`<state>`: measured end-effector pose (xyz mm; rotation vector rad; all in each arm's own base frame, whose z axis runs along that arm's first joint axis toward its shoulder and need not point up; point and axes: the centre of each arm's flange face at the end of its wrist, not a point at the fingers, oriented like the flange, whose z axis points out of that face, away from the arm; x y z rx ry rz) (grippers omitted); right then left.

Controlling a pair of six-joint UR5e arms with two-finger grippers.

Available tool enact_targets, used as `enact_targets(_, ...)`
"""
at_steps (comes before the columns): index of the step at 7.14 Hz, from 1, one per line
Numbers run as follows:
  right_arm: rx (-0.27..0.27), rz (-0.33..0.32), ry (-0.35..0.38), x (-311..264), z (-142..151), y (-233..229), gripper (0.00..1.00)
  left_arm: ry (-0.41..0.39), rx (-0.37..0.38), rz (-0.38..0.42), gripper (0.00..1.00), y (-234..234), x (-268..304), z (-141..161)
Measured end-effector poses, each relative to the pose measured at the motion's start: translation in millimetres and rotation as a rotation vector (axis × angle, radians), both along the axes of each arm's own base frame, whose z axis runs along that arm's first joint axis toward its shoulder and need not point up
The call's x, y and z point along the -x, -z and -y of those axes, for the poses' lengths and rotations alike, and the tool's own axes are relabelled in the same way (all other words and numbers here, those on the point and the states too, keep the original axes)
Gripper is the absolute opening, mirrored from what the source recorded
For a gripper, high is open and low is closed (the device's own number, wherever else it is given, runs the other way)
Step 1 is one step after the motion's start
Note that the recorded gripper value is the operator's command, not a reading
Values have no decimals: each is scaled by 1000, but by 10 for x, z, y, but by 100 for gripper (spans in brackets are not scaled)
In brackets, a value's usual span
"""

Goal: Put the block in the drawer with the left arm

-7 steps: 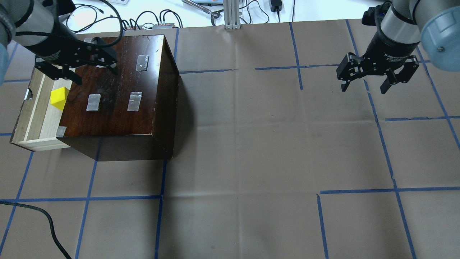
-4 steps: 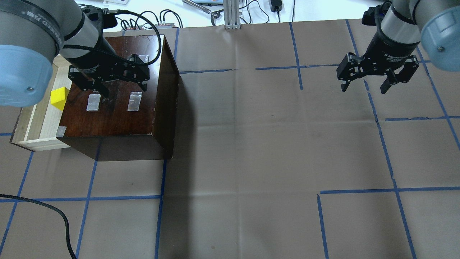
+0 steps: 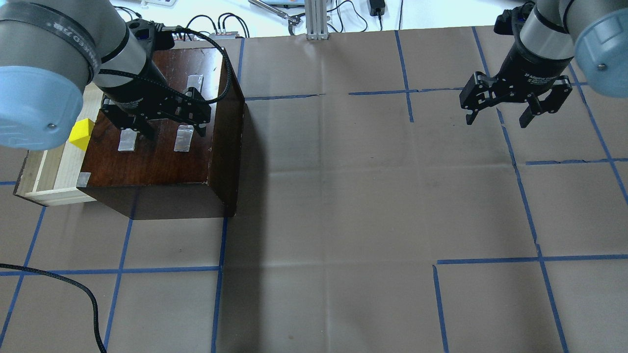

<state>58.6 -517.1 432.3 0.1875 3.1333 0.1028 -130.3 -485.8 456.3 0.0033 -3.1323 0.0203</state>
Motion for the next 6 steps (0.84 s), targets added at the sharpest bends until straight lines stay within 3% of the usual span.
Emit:
enact_targets(2,0,0,0,0,0,0,100,46,-24,15,98,-7,-14,-46)
enact_targets(6,0,0,0,0,0,0,100,59,-26,16,98,-23,-8,-44)
